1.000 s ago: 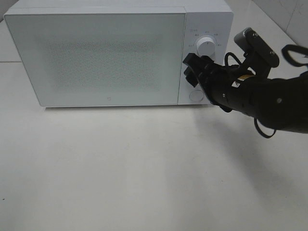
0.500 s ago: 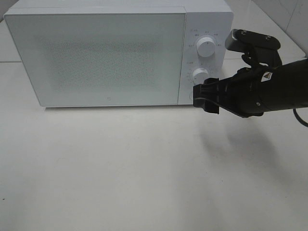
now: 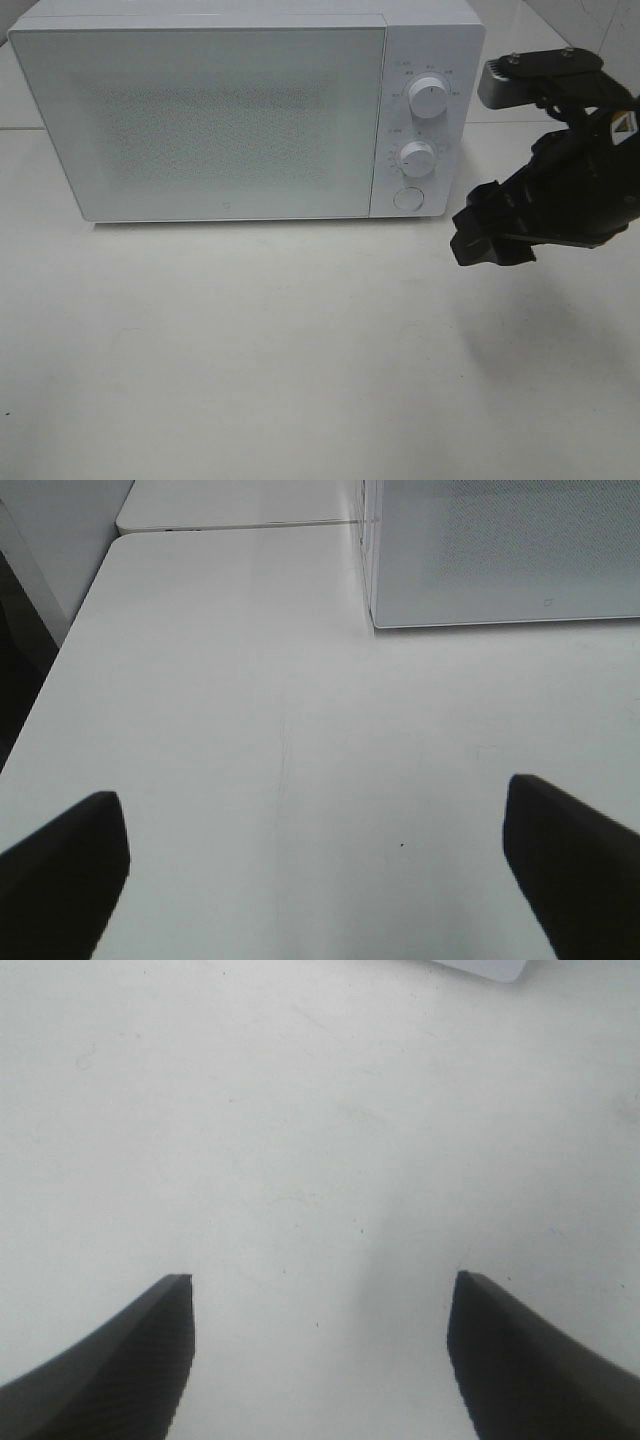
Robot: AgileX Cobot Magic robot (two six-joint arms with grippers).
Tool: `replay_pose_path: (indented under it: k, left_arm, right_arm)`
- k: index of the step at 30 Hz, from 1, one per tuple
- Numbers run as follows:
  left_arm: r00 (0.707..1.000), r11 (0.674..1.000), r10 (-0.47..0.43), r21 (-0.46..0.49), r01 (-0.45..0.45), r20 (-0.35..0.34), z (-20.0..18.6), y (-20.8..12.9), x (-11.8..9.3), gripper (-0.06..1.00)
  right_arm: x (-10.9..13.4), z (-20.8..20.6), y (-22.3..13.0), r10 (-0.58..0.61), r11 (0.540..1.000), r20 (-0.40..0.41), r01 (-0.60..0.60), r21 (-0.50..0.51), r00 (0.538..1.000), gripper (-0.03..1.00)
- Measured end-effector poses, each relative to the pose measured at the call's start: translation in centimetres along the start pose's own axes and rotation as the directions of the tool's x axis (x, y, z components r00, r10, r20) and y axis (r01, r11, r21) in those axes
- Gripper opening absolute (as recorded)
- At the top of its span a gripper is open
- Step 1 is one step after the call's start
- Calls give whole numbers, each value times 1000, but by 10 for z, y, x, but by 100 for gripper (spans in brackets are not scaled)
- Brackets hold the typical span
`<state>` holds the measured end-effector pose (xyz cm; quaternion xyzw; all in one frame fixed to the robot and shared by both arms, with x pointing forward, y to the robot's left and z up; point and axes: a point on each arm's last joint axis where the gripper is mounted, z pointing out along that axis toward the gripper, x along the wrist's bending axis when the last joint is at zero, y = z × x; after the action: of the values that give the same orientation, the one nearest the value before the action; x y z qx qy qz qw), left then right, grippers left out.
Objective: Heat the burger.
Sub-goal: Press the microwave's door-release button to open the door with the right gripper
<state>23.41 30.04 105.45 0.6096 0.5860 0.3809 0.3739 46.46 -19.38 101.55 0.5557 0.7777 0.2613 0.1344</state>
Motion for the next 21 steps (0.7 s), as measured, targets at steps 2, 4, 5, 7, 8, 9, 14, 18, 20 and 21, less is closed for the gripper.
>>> replay_pose_path:
  k: [2, 4, 5, 7, 8, 9, 14, 18, 20, 21]
  left_arm:
    - [1000, 1000, 0, 0, 0, 0, 0, 0, 0, 94]
    - [1000, 1000, 0, 0, 0, 0, 0, 0, 0, 94]
    - [1000, 1000, 0, 0, 0, 0, 0, 0, 0, 94]
    - [1000, 1000, 0, 0, 0, 0, 0, 0, 0, 94]
    - [1000, 1000, 0, 0, 0, 0, 0, 0, 0, 94]
    - [1000, 1000, 0, 0, 0, 0, 0, 0, 0, 94]
    - [1000, 1000, 0, 0, 0, 0, 0, 0, 0, 94]
    - [1000, 1000, 0, 0, 0, 0, 0, 0, 0, 94]
    - [1000, 1000, 0, 0, 0, 0, 0, 0, 0, 94]
    - [1000, 1000, 0, 0, 0, 0, 0, 0, 0, 94]
  right_arm:
    - [0, -10, -3, -6, 1000, 2, 6, 8, 1000, 71]
    - [-1, -25, -7, -20, 1000, 8, 20, 17, 1000, 71]
    - [-1, -25, -7, -20, 1000, 8, 20, 17, 1000, 71]
    - [-1, -36, -10, -23, 1000, 9, 23, 13, 1000, 71]
    - [-1, -41, -12, -25, 1000, 9, 24, 13, 1000, 71]
    - [-1, -50, -15, -25, 1000, 8, 25, 13, 1000, 71]
    - [-1, -69, -23, -31, 1000, 9, 31, 7, 999, 71]
    - [-3, -96, -34, -50, 998, 28, 51, -34, 998, 72]
    - [-5, -107, -39, -59, 996, 41, 61, -63, 997, 74]
    - [-5, -111, -43, -59, 995, 44, 63, -77, 997, 74]
